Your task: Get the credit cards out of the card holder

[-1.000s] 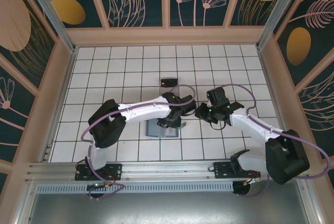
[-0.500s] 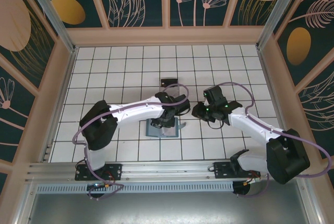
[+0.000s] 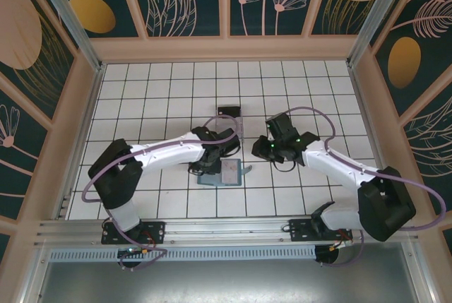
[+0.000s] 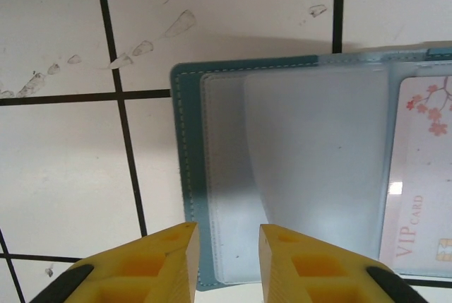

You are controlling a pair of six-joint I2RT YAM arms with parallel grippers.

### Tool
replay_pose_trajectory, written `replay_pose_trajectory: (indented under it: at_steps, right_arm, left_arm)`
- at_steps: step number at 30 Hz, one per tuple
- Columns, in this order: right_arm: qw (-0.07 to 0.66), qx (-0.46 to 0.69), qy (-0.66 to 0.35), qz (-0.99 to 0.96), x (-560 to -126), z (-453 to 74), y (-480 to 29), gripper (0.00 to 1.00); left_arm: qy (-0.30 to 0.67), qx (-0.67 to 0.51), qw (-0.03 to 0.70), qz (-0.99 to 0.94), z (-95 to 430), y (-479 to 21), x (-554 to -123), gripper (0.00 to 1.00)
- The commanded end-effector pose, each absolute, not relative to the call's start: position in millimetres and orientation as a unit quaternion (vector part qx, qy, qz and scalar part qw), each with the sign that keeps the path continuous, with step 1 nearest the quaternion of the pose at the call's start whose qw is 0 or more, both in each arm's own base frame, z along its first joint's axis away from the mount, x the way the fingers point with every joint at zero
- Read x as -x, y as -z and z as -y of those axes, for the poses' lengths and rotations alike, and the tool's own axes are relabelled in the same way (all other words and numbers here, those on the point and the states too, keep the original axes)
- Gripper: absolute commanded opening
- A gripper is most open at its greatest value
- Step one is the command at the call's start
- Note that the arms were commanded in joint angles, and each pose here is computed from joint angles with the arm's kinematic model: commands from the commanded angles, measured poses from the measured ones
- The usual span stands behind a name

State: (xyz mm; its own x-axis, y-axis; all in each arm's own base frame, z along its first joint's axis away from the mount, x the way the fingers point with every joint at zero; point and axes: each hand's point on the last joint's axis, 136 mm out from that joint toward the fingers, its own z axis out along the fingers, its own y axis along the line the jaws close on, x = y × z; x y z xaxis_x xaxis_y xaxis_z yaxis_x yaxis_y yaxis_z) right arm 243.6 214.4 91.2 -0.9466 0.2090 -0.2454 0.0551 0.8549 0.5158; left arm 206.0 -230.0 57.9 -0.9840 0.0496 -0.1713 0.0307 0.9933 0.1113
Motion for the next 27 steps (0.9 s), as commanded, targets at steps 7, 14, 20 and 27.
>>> replay_pose_trajectory:
  at_steps: [7,14,20,27]
  right_arm:
    - [0.147,-0.077,-0.242,-0.956,-246.4,-233.9,-99.7,0.22]
    - [0.096,-0.048,-0.248,-0.963,-228.2,-267.2,-77.8,0.21]
    - [0.076,-0.036,-0.247,-0.965,-217.2,-281.5,-64.8,0.26]
    - [0.091,-0.059,-0.201,-0.974,-221.1,-251.4,-61.3,0.28]
  left_arm:
    - [0.033,-0.021,0.165,-0.985,232.5,-94.3,-222.9,0.34]
    - [0.09,-0.026,0.176,-0.98,240.2,-99.3,-228.0,0.33]
    - [0.114,-0.019,0.148,-0.982,245.2,-84.8,-225.0,0.3]
    - [0.145,-0.022,0.093,-0.985,272.0,-61.5,-215.7,0.24]
